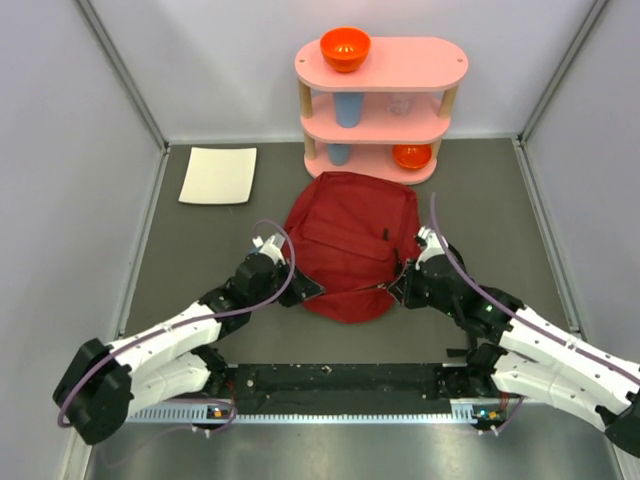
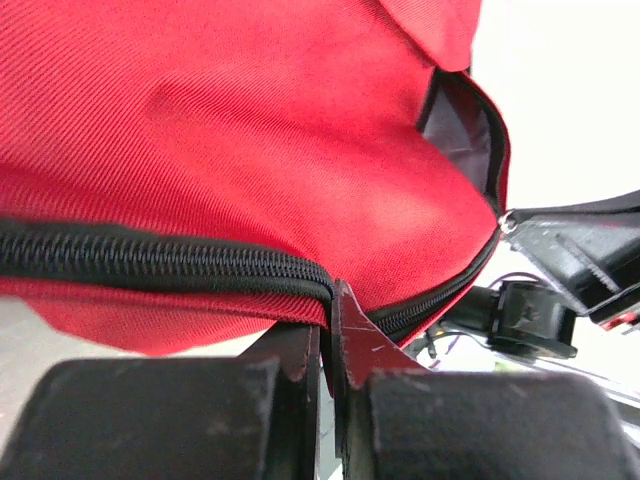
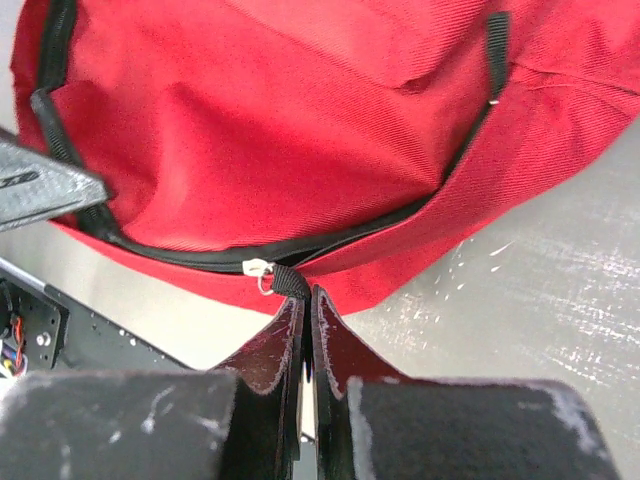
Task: Pack the student bag
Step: Zip the student bag at the center of the board.
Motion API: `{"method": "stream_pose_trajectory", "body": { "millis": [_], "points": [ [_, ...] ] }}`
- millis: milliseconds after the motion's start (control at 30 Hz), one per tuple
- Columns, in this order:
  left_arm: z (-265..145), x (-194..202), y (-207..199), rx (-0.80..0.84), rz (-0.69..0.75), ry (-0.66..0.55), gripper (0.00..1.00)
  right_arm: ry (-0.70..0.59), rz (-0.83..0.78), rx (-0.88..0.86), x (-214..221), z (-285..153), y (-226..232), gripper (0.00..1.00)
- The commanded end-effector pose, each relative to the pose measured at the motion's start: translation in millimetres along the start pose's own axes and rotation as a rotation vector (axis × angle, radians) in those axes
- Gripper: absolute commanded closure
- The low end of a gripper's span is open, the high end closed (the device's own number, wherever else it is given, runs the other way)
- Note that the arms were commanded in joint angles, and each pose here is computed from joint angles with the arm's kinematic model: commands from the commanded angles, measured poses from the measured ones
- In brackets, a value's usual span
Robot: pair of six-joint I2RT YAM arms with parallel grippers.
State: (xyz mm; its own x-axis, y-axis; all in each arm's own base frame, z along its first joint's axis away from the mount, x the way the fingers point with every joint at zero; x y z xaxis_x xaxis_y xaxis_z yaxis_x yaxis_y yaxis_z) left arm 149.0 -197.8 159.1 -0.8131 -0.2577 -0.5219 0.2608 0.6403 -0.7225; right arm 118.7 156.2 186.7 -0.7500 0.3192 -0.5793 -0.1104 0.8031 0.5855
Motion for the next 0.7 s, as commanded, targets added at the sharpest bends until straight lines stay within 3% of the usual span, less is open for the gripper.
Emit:
{"method": "stream_pose_trajectory", "body": {
  "millis": [0,367,667],
  "points": [
    [-20,4,22,-0.157,0.133,-0.011,1.00,-0.072,0.025,0.064,-14,1,-10,1.00],
    [-32,27,40,-0.136,0.115,0.012,1.00,-0.094,0.034,0.163,-19,13,-25,1.00],
    [-36,51,52,-0.081,0.055,0.068,1.00,-0.173,0.106,0.217,-47,27,-44,1.00]
  ]
}}
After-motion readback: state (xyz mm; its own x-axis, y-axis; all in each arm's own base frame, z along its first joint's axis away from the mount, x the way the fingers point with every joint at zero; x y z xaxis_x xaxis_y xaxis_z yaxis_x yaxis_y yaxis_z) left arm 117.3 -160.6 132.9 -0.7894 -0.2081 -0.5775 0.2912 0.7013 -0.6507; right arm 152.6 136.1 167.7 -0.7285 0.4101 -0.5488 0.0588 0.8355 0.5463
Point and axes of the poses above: each gripper's point midway between its finger pads, its own z axis out along the fingers, its own y axis along the line the jaws close on, x = y × z, the point moved 9 cm from there along -z, back along the fingers, and after that the axes turned 14 degrees about z, right-handed, at the moved point
